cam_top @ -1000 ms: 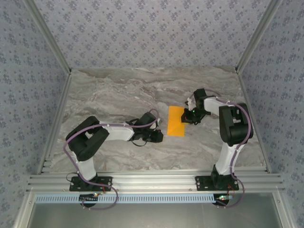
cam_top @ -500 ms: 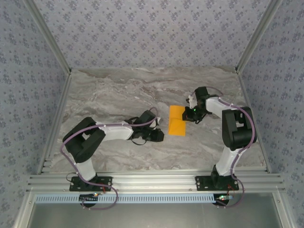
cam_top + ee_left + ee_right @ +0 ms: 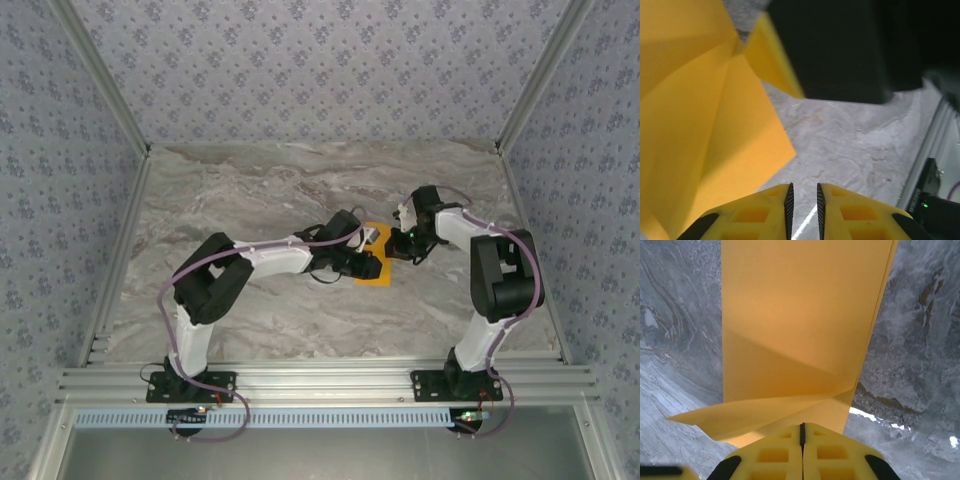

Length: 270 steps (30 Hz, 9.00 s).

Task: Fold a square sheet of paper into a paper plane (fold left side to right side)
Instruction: Fold the triangle a second time at the center of the table, then turn over the paper at the center of the table, then third fold the triangle at the center of the table.

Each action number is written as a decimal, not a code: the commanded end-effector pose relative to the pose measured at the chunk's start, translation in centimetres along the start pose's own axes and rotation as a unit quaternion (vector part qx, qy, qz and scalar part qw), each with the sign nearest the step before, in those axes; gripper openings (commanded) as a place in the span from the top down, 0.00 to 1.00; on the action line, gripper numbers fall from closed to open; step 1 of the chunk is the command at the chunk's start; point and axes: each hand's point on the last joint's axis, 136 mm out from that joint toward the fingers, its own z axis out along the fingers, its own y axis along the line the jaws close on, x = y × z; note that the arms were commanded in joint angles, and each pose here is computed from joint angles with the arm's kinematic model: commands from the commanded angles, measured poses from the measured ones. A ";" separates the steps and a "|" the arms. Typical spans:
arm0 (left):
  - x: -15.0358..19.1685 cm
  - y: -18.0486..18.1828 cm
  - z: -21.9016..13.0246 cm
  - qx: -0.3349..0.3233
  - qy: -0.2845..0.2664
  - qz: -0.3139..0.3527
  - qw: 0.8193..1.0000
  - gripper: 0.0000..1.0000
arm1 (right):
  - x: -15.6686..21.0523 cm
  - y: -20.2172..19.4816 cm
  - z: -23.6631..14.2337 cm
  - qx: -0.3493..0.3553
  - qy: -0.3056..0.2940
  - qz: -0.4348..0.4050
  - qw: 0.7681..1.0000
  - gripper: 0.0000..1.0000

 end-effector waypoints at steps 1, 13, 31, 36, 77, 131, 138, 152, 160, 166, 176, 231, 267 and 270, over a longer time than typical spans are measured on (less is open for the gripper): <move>-0.1 2.5 0.2 -0.038 0.008 -0.010 0.999 0.80 | 0.8 0.4 -0.9 -0.008 0.003 -0.001 1.000 0.93; 1.5 5.0 1.2 -0.067 0.030 -0.026 0.997 0.80 | 0.7 1.3 1.2 -0.031 0.034 -0.001 0.999 0.93; 3.2 7.3 1.8 -0.101 0.050 -0.042 0.993 0.81 | 0.0 0.0 2.4 0.002 0.053 0.000 0.999 0.93; 3.6 8.0 1.8 -0.105 0.050 -0.053 0.992 0.81 | 0.4 -1.1 2.9 0.023 0.069 0.007 0.997 0.93; -1.7 4.7 -4.0 -0.008 -0.040 -0.033 0.999 0.52 | 0.0 1.3 -4.4 -0.111 -0.101 0.035 0.988 0.49; -5.9 4.8 -8.2 -0.011 -0.114 -0.027 0.993 0.80 | -2.5 4.8 -1.0 -0.186 -0.074 0.008 0.980 0.90; -5.6 1.5 -15.1 0.040 -0.198 -0.033 0.979 0.41 | -3.3 10.1 -8.4 -0.274 -0.150 -0.064 0.948 0.94; -4.5 -8.3 -24.5 0.200 -0.309 0.017 0.930 0.03 | -0.7 20.0 -18.8 -0.386 -0.189 -0.150 0.891 0.94; -4.6 -10.9 -24.3 0.227 -0.303 0.033 0.925 0.09 | 1.2 24.1 -21.8 -0.418 -0.198 -0.184 0.867 0.93; -4.4 -12.1 -25.4 0.259 -0.318 0.042 0.911 0.28 | 1.8 24.4 -21.5 -0.417 -0.193 -0.182 0.869 0.92; -3.8 -13.1 -26.6 0.267 -0.330 0.052 0.904 0.75 | 1.5 23.4 -20.7 -0.402 -0.195 -0.166 0.879 0.85; 6.8 8.6 -4.7 -0.474 0.113 0.019 0.873 0.79 | 4.4 -0.8 -21.2 0.150 -0.302 0.006 0.941 0.00; 3.9 10.4 -13.9 -0.092 -0.140 -0.209 0.963 0.31 | -1.4 12.8 1.1 -0.125 -0.078 -0.082 0.986 0.46; 4.2 11.0 -13.5 -0.083 -0.139 -0.220 0.962 0.31 | -2.4 13.2 3.0 -0.120 -0.065 -0.086 0.987 0.50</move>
